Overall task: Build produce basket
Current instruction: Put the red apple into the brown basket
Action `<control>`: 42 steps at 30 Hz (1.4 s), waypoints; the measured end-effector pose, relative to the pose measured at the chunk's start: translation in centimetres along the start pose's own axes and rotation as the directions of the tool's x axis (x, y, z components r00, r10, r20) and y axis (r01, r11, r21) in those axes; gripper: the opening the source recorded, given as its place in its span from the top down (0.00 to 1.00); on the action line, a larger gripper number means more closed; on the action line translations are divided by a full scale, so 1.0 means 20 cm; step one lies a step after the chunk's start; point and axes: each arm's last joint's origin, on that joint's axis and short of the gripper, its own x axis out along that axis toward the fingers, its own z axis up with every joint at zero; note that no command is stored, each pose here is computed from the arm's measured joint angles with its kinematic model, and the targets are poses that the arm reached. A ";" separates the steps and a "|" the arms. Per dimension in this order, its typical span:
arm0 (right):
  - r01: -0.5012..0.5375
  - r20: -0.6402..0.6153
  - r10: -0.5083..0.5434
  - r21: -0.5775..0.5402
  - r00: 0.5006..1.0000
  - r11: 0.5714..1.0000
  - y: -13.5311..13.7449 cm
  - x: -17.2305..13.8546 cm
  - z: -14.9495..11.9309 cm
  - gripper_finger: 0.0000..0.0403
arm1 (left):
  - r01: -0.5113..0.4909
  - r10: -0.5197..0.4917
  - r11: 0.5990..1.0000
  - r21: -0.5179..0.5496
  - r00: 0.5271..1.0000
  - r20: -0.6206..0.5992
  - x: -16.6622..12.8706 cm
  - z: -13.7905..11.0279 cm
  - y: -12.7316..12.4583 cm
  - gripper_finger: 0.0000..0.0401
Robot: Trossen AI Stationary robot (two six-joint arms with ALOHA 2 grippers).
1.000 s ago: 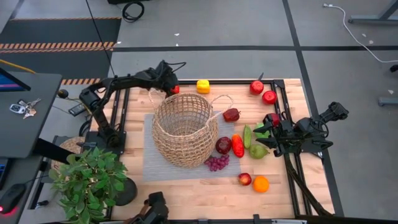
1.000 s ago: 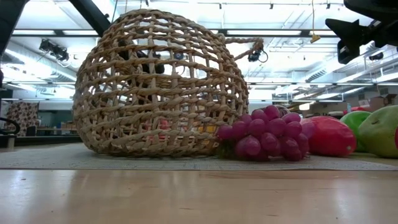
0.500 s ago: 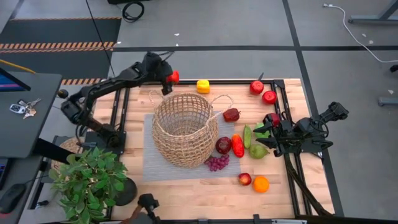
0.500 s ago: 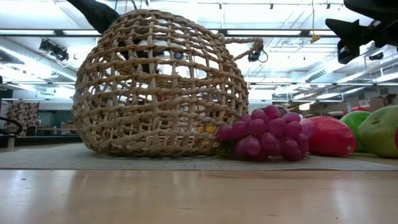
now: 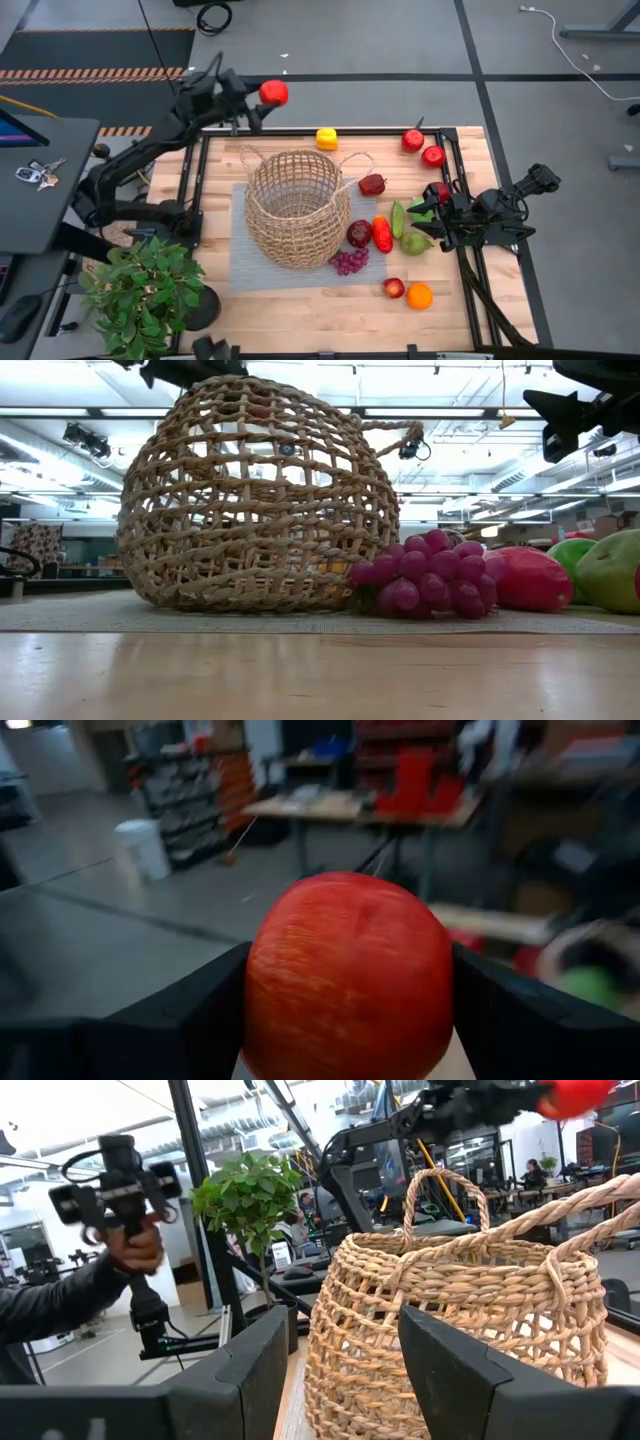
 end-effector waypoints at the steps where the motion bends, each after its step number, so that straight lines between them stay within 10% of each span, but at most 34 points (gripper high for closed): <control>1: 0.000 0.000 0.000 0.000 1.000 1.000 0.00 0.00 0.00 0.51 | 0.021 -0.020 0.999 -0.030 1.000 0.024 -0.01 0.02 -0.01 0.26; 11: 0.000 0.000 0.000 0.000 1.000 1.000 0.00 0.00 0.00 0.51 | 0.308 -0.294 0.943 -0.122 0.948 0.121 -0.05 0.09 -0.14 0.25; 23: 0.000 0.001 0.000 0.000 1.000 1.000 0.00 0.00 0.00 0.51 | 0.359 -0.467 0.801 0.480 0.876 0.123 -0.04 0.11 -0.39 0.25; 32: 0.000 0.000 0.000 0.000 1.000 1.000 0.00 0.00 0.00 0.51 | 0.101 -0.438 0.377 0.921 0.895 0.081 -0.04 0.10 -0.46 0.25; 42: 0.000 0.000 0.000 0.000 1.000 1.000 0.00 0.00 0.00 0.51 | -0.194 -0.434 -0.161 0.968 0.894 0.107 -0.04 0.11 -0.46 0.20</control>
